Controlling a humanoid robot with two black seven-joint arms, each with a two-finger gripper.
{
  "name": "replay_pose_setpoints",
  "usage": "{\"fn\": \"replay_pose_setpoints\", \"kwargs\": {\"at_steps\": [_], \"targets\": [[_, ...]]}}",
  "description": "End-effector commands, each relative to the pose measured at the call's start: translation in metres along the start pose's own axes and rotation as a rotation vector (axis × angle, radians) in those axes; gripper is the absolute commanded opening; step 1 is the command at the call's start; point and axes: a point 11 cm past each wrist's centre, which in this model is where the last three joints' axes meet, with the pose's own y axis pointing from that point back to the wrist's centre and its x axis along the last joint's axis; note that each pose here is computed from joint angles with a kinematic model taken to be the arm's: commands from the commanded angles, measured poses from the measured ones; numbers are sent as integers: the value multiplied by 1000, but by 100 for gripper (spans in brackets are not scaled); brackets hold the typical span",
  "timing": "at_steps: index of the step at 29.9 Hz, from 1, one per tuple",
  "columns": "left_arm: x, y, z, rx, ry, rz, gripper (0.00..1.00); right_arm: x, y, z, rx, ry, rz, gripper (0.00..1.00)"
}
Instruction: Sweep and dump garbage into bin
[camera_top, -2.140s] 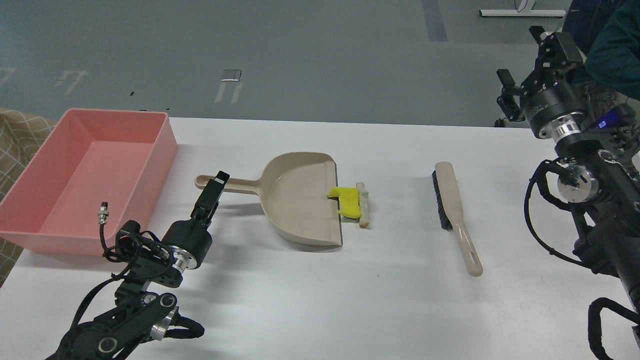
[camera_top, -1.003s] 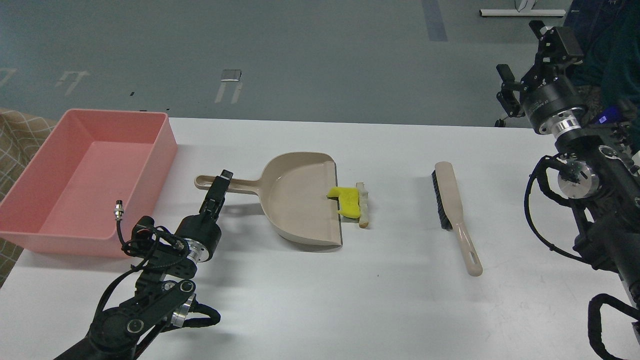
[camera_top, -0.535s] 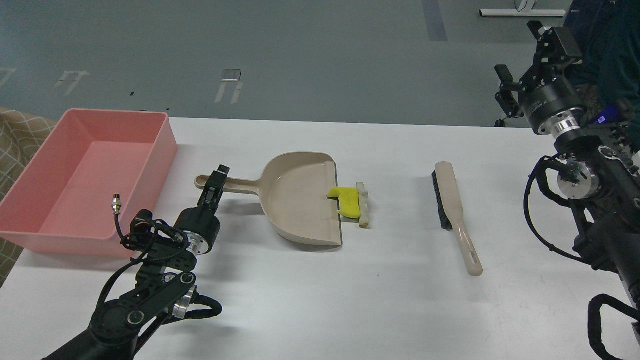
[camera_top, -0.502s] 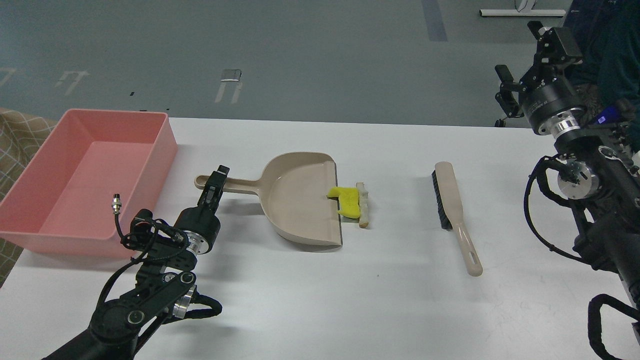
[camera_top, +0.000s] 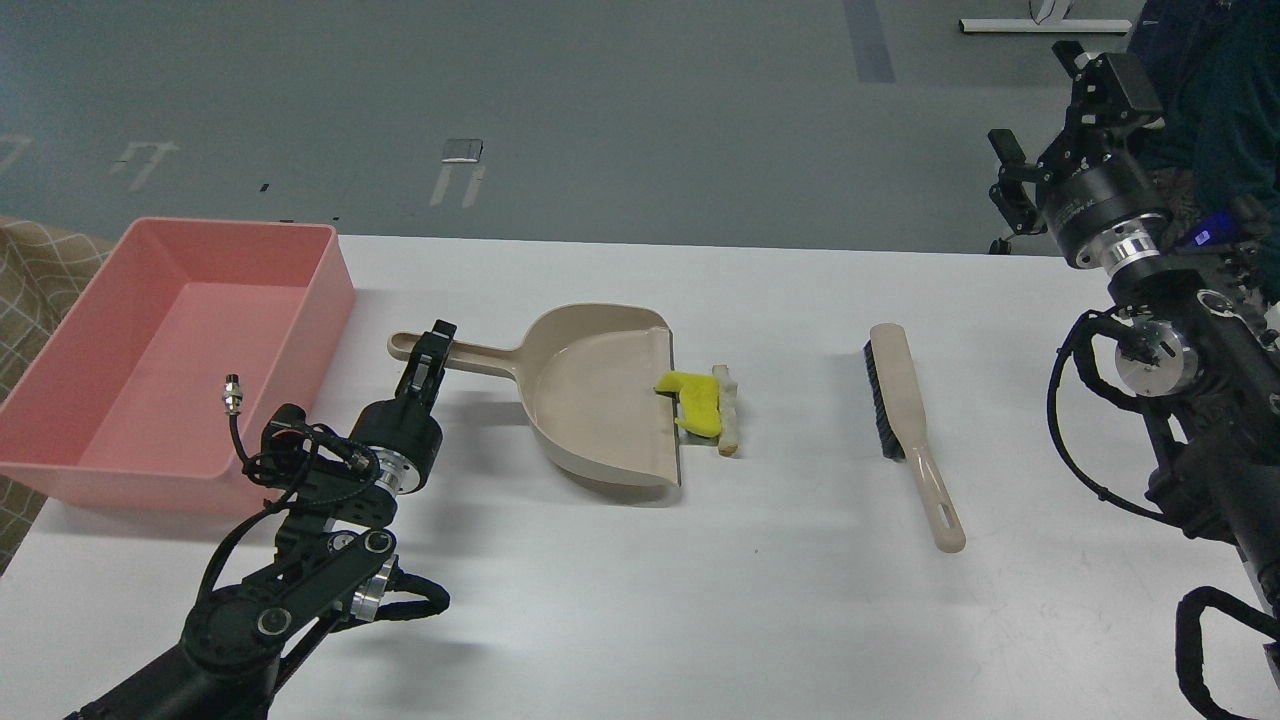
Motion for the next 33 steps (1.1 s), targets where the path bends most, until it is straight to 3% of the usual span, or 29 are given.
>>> {"fn": "replay_pose_setpoints", "kwargs": {"at_steps": [1, 14, 25, 33], "targets": [[2, -2, 5, -17, -2, 0, 0, -2, 0, 2, -21, 28, -18, 100], [17, -10, 20, -55, -36, 11, 0, -14, 23, -10, -159, 359, -243, 100], [26, -5, 24, -79, -60, -22, 0, 8, 85, -9, -394, 649, -401, 100], [26, -3, 43, -131, -58, -115, 0, 0, 141, -17, -504, 832, -579, 100]]}}
